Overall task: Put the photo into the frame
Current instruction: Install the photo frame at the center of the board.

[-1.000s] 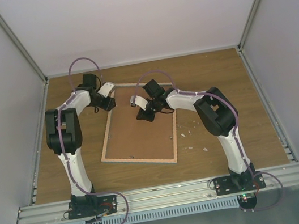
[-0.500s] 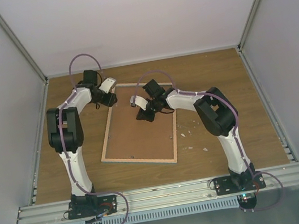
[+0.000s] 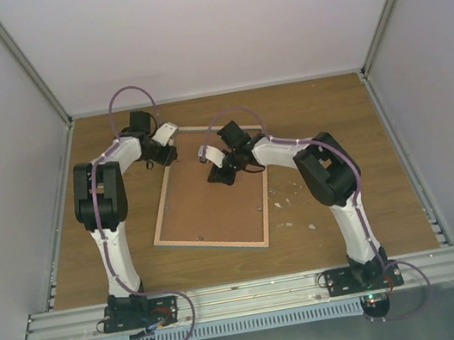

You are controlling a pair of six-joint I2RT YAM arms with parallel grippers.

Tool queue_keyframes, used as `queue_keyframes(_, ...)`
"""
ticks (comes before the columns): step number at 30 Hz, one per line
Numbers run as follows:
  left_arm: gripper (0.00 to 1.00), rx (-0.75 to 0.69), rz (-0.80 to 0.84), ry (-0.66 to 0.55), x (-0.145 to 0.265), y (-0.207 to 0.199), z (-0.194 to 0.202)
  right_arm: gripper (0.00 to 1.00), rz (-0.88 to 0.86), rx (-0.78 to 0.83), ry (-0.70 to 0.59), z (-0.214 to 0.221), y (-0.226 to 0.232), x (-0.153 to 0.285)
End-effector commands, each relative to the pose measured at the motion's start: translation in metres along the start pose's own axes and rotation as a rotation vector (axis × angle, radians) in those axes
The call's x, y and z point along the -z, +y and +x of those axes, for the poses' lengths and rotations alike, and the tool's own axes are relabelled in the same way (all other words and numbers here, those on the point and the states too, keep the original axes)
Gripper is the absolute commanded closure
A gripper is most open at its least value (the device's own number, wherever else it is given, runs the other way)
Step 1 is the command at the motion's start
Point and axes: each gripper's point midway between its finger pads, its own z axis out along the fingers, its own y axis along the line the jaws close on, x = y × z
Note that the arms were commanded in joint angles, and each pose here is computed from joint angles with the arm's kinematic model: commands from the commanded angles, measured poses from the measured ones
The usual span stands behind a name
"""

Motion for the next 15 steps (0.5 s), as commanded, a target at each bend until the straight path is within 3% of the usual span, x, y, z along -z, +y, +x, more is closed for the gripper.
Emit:
queue_keyframes(1, 0.48, -0.047, -0.036, 0.098, -0.011, 0.001, 0.035, 0.87, -0.001, -0.006, 0.009, 0.011, -0.006, -0.007)
queue_keyframes(5, 0.47, -0.066, -0.047, 0.095, -0.010, 0.003, 0.038, 0.87, -0.001, -0.006, 0.008, 0.011, -0.006, -0.007)
queue_keyframes(15, 0.41, -0.043, 0.022, 0.005, 0.013, -0.018, -0.006, 0.87, -0.002, -0.008, 0.008, 0.011, -0.006, -0.007)
